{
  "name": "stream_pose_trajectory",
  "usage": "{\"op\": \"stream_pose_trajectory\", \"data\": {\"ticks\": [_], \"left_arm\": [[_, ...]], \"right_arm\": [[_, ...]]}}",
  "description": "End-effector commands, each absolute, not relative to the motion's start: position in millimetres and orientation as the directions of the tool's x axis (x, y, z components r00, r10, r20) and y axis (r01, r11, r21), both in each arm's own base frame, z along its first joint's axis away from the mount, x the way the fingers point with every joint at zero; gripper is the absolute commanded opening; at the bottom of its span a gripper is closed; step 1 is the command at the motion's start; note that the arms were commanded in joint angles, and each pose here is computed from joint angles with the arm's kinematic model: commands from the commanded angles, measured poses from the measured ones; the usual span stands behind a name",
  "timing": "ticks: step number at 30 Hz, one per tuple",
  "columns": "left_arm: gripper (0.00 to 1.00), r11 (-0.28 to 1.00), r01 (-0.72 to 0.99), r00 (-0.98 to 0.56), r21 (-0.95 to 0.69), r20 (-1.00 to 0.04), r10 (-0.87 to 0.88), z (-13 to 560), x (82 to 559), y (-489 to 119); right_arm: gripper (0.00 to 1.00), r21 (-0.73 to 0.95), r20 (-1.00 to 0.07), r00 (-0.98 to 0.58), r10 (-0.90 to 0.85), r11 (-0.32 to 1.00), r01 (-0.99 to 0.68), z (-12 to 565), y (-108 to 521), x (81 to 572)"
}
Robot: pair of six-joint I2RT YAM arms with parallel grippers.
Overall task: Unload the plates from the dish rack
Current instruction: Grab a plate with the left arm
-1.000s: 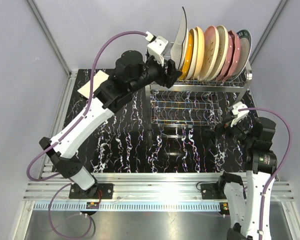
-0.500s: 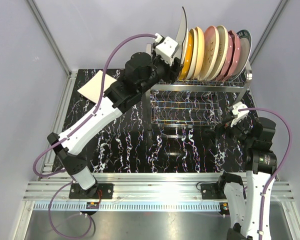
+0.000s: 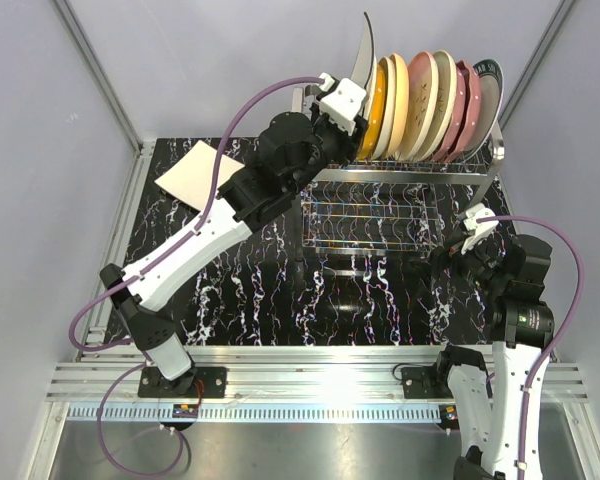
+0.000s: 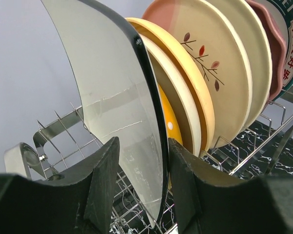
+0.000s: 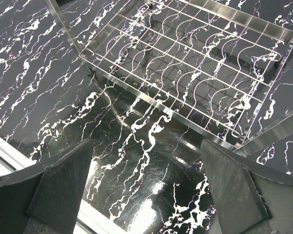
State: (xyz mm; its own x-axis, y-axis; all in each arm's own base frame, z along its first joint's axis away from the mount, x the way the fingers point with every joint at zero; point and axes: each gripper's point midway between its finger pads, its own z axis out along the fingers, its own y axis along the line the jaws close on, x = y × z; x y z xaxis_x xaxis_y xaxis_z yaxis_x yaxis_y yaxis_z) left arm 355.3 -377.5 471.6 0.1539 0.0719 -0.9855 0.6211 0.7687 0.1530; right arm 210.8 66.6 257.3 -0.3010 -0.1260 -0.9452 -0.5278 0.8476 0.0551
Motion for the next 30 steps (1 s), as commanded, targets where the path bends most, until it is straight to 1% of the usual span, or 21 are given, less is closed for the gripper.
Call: {"op": "stream_pose_trajectory", "data": {"ticks": [1,3,4,6,7,10,13,18,30], "left_arm": [[0.47,0.801,0.577,0.198,0.157,-0.979,0.049,484.1,363.4,-371.8],[0.49,0.793,0.590,0.191,0.153,-0.981,0.047,481.0,361.3,-374.2],[0.53,0.789,0.596,0.187,0.149,-0.981,0.045,479.7,358.9,-374.9],[0.56,0.786,0.603,0.180,0.136,-0.983,0.032,478.8,356.5,-375.2],[0.60,0.786,0.605,0.173,0.127,-0.985,0.026,478.3,354.3,-373.1],[0.62,0.789,0.602,0.171,0.123,-0.985,0.023,475.4,352.2,-371.9],[0.61,0.803,0.583,0.183,0.125,-0.983,0.021,477.1,353.1,-367.5],[0.51,0.831,0.541,0.188,0.130,-0.982,0.031,477.8,360.7,-363.0],[0.51,0.850,0.514,0.218,0.117,-0.976,0.002,492.3,356.3,-350.0]], "right_arm": [[1.00,0.023,-0.948,-0.283,-0.144,0.858,-0.514,258.4,62.0,212.3],[1.00,0.024,-0.948,-0.284,-0.144,0.858,-0.514,258.1,61.9,212.5],[1.00,0.024,-0.948,-0.284,-0.144,0.858,-0.514,258.1,61.9,212.5],[1.00,0.024,-0.948,-0.284,-0.144,0.858,-0.514,258.1,61.9,212.5],[1.00,0.026,-0.947,-0.287,-0.142,0.859,-0.512,257.5,61.8,212.2],[0.99,0.024,-0.948,-0.285,-0.144,0.858,-0.513,258.0,61.8,212.2],[1.00,0.024,-0.948,-0.284,-0.144,0.858,-0.514,257.8,62.0,212.3],[1.00,0.024,-0.948,-0.284,-0.143,0.859,-0.512,257.7,61.8,212.3],[1.00,0.022,-0.948,-0.283,-0.144,0.858,-0.513,257.6,61.8,212.4]]}}
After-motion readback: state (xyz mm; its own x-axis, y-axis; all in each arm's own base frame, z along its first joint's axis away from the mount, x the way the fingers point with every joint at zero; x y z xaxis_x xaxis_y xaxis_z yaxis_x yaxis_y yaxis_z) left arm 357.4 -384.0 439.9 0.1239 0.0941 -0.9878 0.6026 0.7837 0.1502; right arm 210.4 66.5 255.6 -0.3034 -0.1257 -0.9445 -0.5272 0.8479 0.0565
